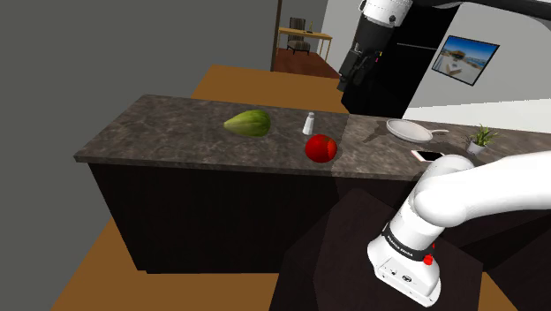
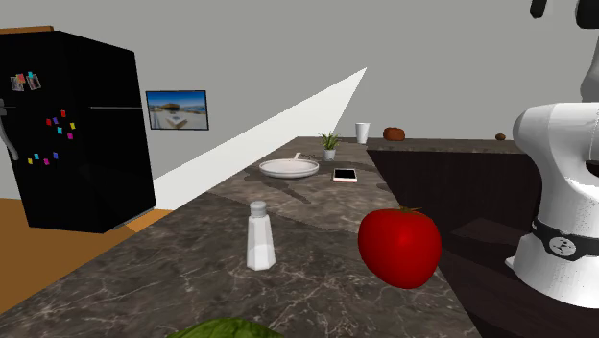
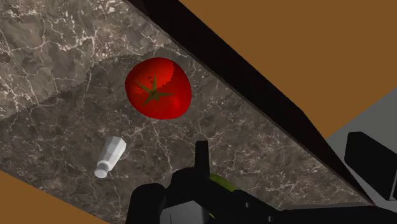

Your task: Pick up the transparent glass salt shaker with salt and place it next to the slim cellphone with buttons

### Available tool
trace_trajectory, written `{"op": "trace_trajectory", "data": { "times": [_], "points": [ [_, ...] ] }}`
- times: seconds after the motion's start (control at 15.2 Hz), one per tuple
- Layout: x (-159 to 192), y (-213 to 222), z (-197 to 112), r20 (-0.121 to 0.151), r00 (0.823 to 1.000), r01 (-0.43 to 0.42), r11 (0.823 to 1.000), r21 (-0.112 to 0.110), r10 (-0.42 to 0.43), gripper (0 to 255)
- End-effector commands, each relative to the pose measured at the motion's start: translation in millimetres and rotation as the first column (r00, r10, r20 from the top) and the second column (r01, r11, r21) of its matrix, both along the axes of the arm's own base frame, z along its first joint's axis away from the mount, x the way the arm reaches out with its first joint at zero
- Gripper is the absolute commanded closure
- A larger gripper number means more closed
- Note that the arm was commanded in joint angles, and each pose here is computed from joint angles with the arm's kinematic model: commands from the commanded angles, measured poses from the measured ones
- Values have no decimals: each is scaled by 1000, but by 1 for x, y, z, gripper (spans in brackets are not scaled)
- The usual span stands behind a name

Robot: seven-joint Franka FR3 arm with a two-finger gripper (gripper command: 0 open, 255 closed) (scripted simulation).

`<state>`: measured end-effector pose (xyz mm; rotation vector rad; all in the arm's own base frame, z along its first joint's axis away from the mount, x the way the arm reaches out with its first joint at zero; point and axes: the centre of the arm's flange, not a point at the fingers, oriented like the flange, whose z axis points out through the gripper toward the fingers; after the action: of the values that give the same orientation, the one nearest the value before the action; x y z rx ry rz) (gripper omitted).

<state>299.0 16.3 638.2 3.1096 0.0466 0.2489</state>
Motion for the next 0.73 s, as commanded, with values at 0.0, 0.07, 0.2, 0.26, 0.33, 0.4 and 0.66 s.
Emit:
{"op": "trace_trajectory", "data": {
  "times": [0.0, 0.07, 0.2, 0.26, 0.33, 0.4, 0.66],
  "points": [
    [0, 0, 0, 0, 1000, 0, 1000, 0, 0, 0],
    [8, -9, -6, -2, 1000, -2, 1000, 1, 2, 0],
    [24, -26, -19, -5, 1000, -5, 1000, 2, 5, 0],
    [32, -35, -25, -7, 1000, -6, 1000, 2, 6, 0],
    [40, -44, -32, -9, 1000, -8, 1000, 3, 8, 0],
    [48, -53, -38, -10, 1000, -10, 1000, 3, 10, 0],
    [79, -87, -64, -17, 1000, -16, 1000, 5, 16, 0]
  ]
}}
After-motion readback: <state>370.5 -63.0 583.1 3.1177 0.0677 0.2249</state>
